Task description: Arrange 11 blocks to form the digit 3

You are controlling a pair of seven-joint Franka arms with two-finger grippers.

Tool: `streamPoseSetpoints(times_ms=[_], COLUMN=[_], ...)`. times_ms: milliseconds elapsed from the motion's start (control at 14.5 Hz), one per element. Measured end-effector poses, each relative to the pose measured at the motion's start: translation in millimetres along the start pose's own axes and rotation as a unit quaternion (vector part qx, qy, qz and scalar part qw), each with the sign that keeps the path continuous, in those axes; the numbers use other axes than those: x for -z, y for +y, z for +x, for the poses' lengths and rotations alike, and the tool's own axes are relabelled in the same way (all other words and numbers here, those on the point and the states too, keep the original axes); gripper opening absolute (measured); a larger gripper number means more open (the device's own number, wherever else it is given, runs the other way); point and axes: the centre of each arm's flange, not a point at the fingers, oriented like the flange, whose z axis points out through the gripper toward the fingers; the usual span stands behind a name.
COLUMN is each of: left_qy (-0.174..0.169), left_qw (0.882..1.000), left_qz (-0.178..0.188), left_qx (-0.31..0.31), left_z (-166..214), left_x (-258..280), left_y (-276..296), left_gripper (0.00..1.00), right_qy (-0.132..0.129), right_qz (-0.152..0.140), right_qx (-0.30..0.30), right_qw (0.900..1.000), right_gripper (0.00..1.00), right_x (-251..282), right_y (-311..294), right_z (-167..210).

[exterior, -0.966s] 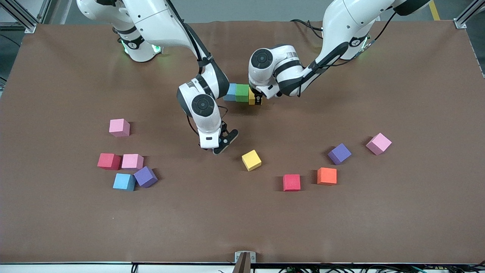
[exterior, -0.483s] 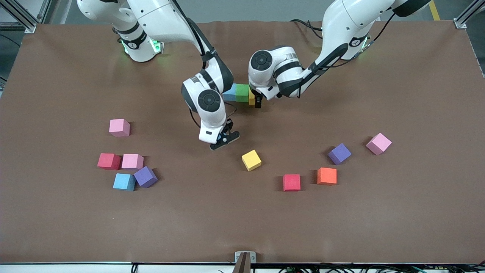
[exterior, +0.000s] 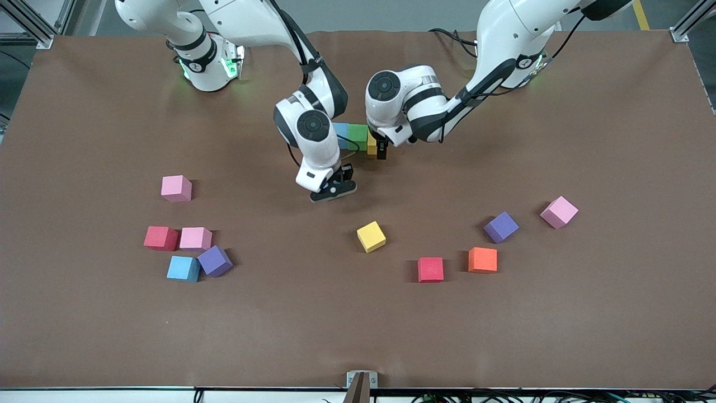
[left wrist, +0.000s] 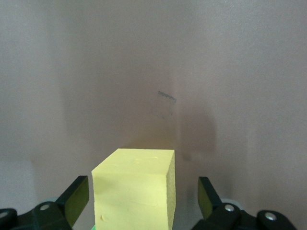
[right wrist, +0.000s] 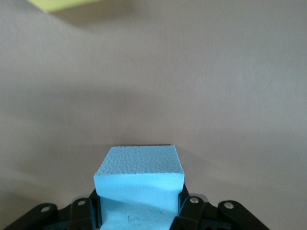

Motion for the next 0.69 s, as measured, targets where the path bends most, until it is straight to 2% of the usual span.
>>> streamPoseSetpoints(times_ms=[276, 483, 690], left_qy=[0.007, -0.007, 0.003], left_qw=[1.0, 1.0, 1.0], left_qz=[-0.008, -0.018, -0.021], left_qx=[-0.005, 0.004, 0.021], left_z=[-1.8, 3.4, 16.8], left_x=[17.8, 55.4, 97.0], left_y=[-4.5, 4.1, 32.1], left_gripper=[1.0, 1.0, 1.0], right_qy=[-0.012, -0.019, -0.026], right_qz=[0.001, 0.003, 0.006], right_qx=[-0.048, -0.07, -0.078], right_qw=[0.999, 0.997, 0.997], right_gripper=[0.56, 0.56, 0.56], right_x=[-2.4, -3.1, -3.5], right_y=[-7.2, -15.4, -24.0], right_z=[-26.2, -37.7, -50.5])
